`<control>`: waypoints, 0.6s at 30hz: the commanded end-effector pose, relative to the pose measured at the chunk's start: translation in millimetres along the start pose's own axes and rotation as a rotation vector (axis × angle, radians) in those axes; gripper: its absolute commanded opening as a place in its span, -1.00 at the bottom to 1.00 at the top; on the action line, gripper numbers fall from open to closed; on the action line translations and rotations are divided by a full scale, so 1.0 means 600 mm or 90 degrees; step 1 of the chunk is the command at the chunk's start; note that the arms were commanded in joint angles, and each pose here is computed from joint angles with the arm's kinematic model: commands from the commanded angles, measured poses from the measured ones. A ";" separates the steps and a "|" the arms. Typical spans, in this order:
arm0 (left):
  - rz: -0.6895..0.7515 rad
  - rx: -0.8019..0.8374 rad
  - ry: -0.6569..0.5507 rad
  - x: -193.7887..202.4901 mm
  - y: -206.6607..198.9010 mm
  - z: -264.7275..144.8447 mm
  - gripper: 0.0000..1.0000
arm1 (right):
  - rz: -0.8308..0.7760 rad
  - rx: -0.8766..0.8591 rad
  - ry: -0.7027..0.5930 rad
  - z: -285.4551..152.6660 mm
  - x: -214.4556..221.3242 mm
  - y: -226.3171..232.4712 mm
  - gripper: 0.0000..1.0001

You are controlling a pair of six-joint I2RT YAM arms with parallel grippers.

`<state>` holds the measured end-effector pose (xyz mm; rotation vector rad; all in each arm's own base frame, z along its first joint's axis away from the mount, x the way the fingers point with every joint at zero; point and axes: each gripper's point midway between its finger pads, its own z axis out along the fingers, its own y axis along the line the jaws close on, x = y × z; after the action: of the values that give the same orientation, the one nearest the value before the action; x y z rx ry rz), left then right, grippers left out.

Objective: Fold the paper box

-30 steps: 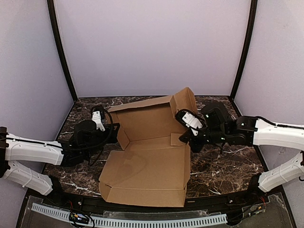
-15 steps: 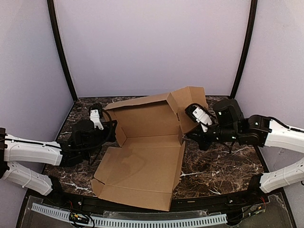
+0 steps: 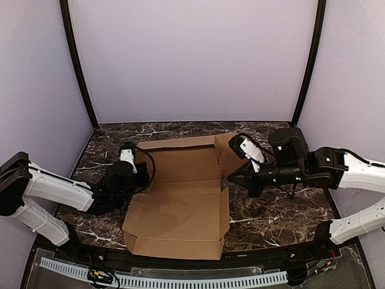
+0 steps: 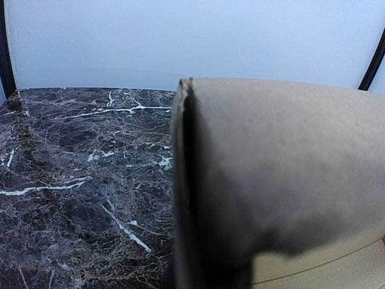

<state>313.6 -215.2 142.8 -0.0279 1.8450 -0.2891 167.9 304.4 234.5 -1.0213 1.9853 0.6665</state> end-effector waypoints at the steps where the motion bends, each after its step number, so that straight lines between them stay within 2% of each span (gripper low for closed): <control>1: -0.050 -0.004 -0.038 -0.025 -0.004 0.001 -0.99 | 0.025 -0.010 0.009 0.029 0.003 0.016 -1.00; 9: -0.076 0.022 -0.021 -0.017 -0.014 0.000 -0.99 | 0.027 0.013 0.081 0.097 0.058 0.007 -1.00; 18: -0.107 0.044 -0.023 -0.024 -0.017 -0.011 -0.99 | 0.041 0.060 0.153 0.110 0.137 -0.017 -1.00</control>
<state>313.7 -219.8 142.4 -0.0888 1.8450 -0.3675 176.3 322.6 147.2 -1.0530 2.1935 0.5409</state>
